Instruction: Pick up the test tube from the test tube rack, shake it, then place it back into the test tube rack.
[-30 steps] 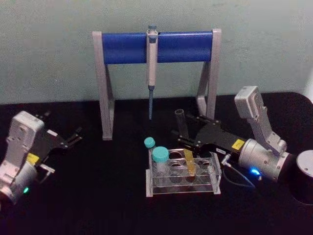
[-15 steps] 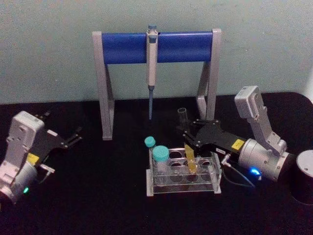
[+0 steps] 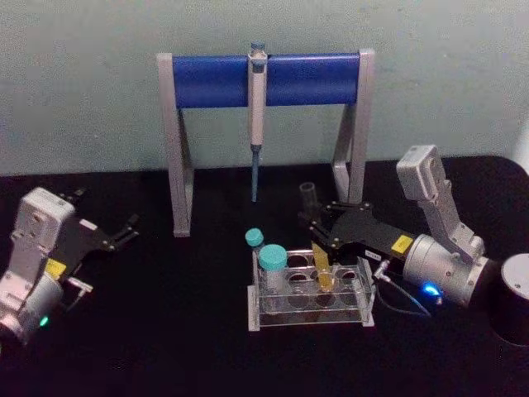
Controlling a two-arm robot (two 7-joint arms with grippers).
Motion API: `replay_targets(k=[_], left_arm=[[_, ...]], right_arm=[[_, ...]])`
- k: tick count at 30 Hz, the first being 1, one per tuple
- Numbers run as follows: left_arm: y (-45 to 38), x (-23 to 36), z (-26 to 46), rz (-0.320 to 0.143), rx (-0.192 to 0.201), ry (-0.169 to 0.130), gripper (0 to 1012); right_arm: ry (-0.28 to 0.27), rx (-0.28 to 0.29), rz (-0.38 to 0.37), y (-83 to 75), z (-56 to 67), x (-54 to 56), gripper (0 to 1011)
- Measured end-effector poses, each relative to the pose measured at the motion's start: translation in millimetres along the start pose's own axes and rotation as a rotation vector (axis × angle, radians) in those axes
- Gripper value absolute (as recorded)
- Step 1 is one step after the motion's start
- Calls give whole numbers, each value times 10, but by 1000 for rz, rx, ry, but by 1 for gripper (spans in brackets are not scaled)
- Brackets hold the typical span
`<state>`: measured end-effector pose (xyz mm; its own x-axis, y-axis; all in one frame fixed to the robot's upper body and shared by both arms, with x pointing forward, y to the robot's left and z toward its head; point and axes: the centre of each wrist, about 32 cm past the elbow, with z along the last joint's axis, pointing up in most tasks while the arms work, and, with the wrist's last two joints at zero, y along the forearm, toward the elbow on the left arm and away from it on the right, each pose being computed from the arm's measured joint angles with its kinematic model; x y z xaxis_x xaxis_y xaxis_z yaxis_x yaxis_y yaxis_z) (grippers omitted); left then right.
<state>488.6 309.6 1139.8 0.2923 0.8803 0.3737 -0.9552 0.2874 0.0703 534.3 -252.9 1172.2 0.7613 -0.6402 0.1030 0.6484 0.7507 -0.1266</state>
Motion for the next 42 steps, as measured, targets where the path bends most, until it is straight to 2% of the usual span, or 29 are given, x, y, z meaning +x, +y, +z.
replay_targets(k=[8, 18, 22, 23, 24, 27, 30, 34, 42], left_arm=[[0, 1, 0, 0, 0, 0, 1001], [0, 0, 0, 0, 0, 0, 1001], [0, 0, 0, 0, 0, 0, 1001], [0, 0, 0, 0, 0, 0, 1001], [0, 0, 0, 0, 0, 0, 1001], [0, 0, 0, 0, 0, 0, 1001], [0, 0, 0, 0, 0, 0, 1001], [0, 0, 0, 0, 0, 0, 1001], [0, 0, 0, 0, 0, 0, 1001]], right_arm=[[24, 37, 10, -35, 10, 16, 235], [64, 131, 19, -145, 114, 38, 235], [49, 189, 9, -205, 160, 33, 235], [41, 221, 3, -228, 165, 27, 235], [41, 221, 3, -228, 165, 27, 235], [13, 302, -24, -265, 155, 8, 235], [-6, 351, -50, -272, 134, -10, 234], [-41, 374, -83, -261, 100, -39, 235], [-79, 375, -134, -215, 46, -64, 235]])
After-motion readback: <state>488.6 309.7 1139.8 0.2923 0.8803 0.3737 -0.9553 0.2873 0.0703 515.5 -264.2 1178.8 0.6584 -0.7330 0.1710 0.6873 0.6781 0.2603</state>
